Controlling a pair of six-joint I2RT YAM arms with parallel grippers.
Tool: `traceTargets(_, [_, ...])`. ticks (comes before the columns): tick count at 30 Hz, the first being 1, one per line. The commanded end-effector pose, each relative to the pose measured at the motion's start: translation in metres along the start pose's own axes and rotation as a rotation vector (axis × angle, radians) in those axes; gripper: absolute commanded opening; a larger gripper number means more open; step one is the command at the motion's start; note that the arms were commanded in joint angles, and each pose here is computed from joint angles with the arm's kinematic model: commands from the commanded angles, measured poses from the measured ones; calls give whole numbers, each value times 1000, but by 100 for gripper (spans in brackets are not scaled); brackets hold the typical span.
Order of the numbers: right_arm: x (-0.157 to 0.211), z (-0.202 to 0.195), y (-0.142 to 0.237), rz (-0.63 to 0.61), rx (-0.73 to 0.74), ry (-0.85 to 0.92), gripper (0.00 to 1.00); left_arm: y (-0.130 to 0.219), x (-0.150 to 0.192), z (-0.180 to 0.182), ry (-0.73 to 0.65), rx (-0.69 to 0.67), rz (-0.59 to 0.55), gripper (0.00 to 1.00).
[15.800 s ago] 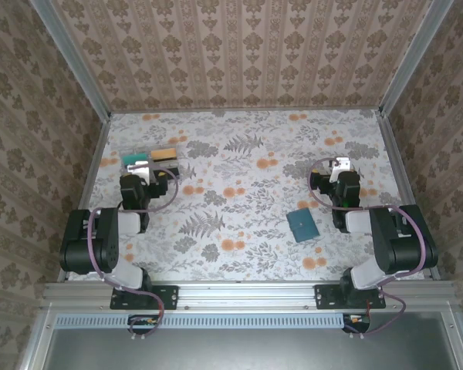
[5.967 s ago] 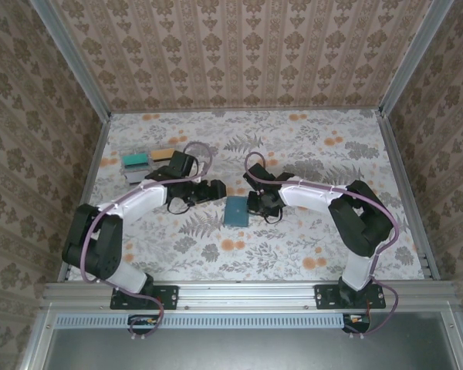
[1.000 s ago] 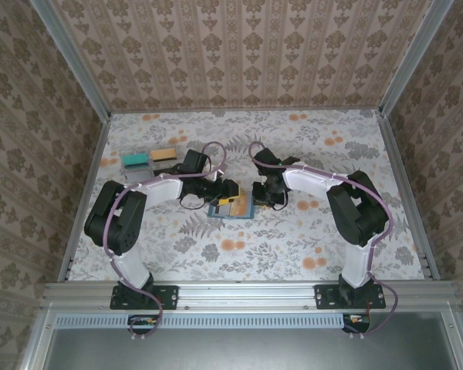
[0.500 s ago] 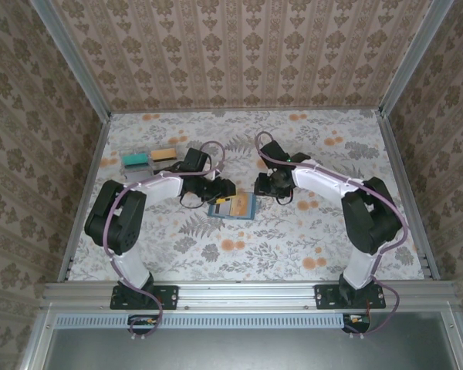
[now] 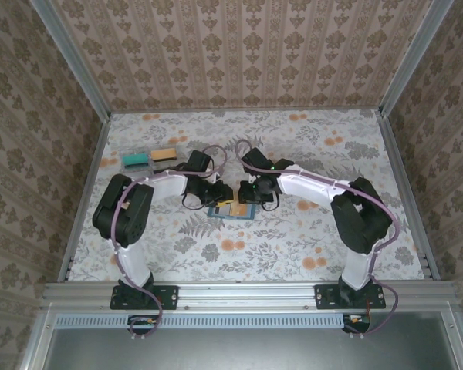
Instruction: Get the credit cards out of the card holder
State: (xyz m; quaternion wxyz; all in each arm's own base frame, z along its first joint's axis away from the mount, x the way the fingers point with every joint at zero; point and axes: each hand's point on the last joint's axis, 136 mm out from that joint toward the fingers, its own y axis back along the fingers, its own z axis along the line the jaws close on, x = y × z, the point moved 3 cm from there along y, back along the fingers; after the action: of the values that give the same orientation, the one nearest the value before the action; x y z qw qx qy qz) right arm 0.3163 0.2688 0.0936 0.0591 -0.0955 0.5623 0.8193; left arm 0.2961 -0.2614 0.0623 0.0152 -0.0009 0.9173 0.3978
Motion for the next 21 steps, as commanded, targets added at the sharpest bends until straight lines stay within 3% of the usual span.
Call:
traceTargets(1, [3,-1,-14,49,4,-34,27,-3,-6,0,0,-14,2,25])
traceTargets(15, [9,-17,-47,115,9,-72,24,-11,3,16,38,-37,56,29])
traceTargets(21, [12,-20,-52,131,12,-81,23,-14,5,-1,20,73,91,28])
